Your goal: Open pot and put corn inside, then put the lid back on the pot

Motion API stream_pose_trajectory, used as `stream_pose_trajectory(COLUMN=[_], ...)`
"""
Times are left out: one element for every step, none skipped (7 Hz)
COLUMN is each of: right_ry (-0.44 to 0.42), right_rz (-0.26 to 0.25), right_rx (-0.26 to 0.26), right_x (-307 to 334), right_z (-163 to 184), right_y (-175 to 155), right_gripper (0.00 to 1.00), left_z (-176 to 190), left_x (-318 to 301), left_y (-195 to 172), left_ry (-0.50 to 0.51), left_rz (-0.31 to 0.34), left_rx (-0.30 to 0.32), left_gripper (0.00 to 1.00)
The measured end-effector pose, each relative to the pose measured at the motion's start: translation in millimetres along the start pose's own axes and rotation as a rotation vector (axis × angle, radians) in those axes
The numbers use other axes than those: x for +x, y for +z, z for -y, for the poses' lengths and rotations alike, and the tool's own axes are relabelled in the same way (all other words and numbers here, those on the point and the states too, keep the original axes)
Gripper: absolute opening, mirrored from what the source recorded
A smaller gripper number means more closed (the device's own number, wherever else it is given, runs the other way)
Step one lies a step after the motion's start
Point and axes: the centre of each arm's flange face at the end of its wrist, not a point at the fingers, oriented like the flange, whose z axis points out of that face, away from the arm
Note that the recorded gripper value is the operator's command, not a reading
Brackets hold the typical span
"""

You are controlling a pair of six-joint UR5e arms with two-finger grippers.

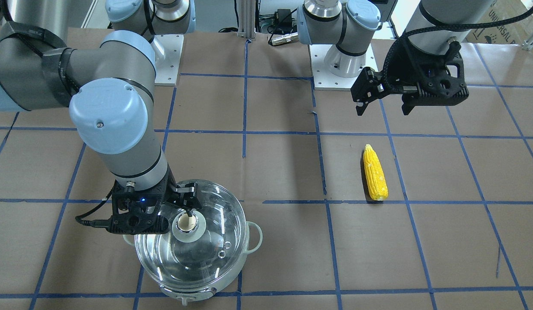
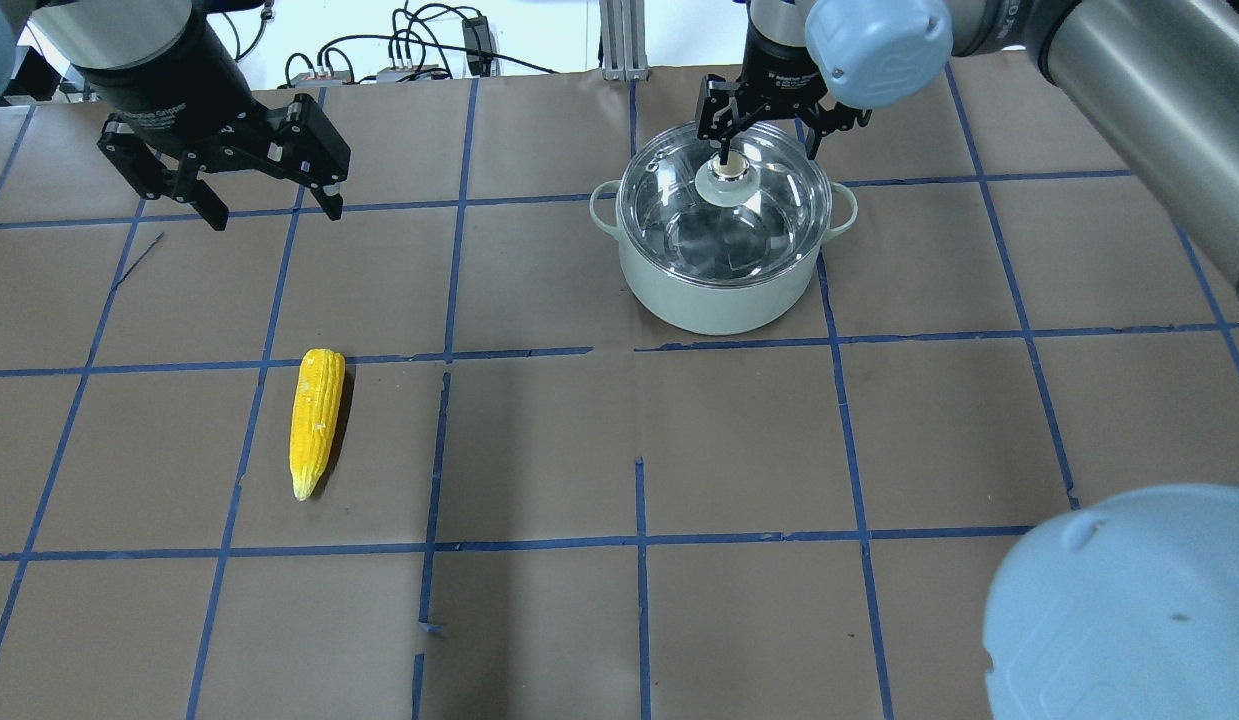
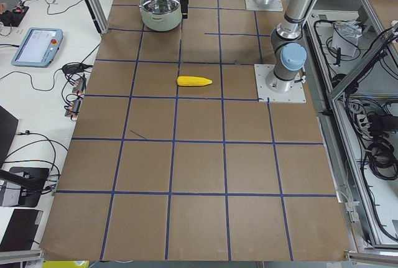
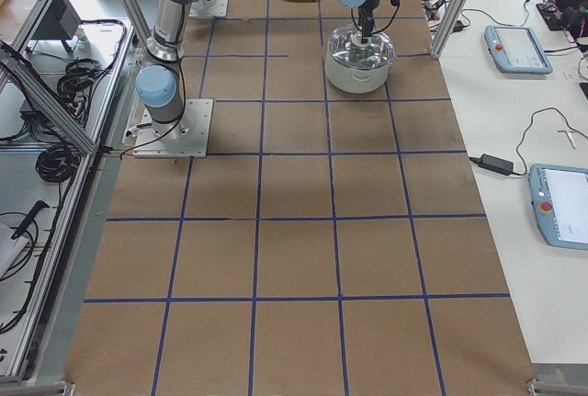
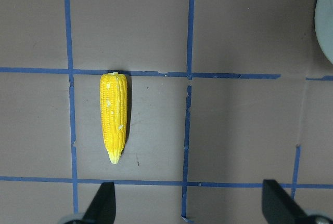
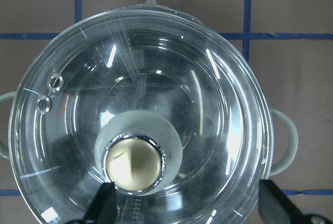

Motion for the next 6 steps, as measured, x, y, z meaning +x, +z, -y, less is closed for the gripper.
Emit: stream_pose_trajectory(right_ry=[0.032,0.058,0.070,0.079,0.090,0.098], right_rz=[0.007,0.012,0.015,0.017,0.018,0.019], right_rx=[0.019,0.034,0.042,0.051,0.057,0.062], right_x=[0,0,0,-1,-1,-2], right_z=[-4,-6,-5,-4,-3,-3], right_y=[6,9,10,10,10,10], right_gripper=[0.95,0.95,0.95,0.95,0.95,0.95], left_z=[0,-1,-1,1,5,8], left_x=[0,-1,-6,-17,-36,-57], left_y=[3,5,8,13,22,35], left_ry=[0.002,0.004,0.000,-0.015,-0.028,-0.022], left_rz=[0.000,0.001,0.002,0.002,-0.003,-0.013], left_rx=[-0.006,-0.012,-0.026,-0.050,-0.077,-0.105], left_gripper=[1.00,1.00,1.00,1.00,1.00,1.00])
